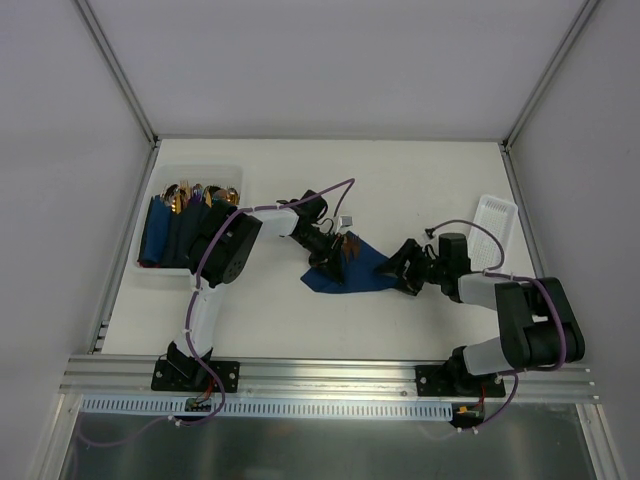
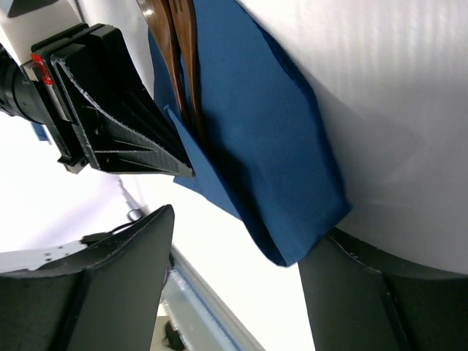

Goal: Place the utensils on the paper napkin and roll it up

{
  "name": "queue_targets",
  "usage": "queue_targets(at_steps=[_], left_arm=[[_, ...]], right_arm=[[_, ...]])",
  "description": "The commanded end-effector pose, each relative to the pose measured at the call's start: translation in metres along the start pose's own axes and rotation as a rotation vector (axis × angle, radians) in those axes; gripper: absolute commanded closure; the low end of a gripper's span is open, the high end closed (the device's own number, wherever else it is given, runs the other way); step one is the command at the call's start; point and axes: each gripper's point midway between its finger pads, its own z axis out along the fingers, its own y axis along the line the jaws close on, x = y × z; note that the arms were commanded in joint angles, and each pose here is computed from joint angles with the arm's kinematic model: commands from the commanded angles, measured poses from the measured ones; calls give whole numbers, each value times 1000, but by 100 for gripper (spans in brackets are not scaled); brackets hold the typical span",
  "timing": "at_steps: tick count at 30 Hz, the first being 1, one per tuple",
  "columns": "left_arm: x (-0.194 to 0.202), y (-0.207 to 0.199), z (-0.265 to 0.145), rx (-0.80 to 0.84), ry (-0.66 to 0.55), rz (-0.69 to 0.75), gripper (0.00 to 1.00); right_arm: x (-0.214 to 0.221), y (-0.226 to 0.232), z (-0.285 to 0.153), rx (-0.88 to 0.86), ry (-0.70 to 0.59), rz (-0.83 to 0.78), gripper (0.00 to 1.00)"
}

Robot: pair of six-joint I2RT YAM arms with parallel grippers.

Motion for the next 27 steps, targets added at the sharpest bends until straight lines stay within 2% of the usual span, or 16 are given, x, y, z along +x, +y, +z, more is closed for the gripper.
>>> queue_targets(at_steps=[1,6,20,27], left_arm=[[-3,19,2,-51,-12,-10,88],[-3,18,2,-49,-13,-11,88],[-1,21,0,-35,-10,-20,88],[-2,20,-1,-33,-13,-19,88]], right_arm=[[6,-47,6,214,-17,-83,31],[12,-54,13,260,-1,-132,31],[34,-88,23,276,11,-89,32],[39,-104,17,398,15,-119,36]])
